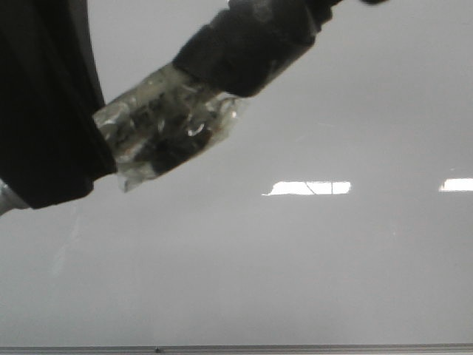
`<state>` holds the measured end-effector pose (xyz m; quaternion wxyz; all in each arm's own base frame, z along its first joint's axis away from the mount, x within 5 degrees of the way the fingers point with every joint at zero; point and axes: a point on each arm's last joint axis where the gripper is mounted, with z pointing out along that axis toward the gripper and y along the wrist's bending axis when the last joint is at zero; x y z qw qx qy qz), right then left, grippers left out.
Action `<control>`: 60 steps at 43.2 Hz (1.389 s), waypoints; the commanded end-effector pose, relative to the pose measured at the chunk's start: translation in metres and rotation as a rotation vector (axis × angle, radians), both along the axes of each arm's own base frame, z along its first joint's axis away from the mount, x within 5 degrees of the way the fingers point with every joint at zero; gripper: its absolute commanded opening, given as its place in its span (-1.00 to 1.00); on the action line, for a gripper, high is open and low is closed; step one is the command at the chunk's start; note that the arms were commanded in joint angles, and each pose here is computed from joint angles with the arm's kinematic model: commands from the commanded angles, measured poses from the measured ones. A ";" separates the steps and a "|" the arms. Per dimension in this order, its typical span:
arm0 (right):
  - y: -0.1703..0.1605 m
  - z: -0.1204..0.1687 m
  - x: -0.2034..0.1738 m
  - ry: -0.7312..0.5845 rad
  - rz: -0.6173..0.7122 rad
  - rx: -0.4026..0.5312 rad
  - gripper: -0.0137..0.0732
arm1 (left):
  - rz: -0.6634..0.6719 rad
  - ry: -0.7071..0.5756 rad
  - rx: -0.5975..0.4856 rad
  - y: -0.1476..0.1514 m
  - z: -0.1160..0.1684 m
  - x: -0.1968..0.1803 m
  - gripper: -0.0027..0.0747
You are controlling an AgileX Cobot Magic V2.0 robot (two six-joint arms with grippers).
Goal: Write number 5 on whiteboard
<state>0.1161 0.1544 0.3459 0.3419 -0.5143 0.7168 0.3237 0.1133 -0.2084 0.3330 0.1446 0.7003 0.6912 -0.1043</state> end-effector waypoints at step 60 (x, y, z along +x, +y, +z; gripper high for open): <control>0.032 -0.014 0.022 0.132 0.092 0.065 -0.84 | 0.016 -0.059 -0.135 -0.004 0.020 -0.001 -0.09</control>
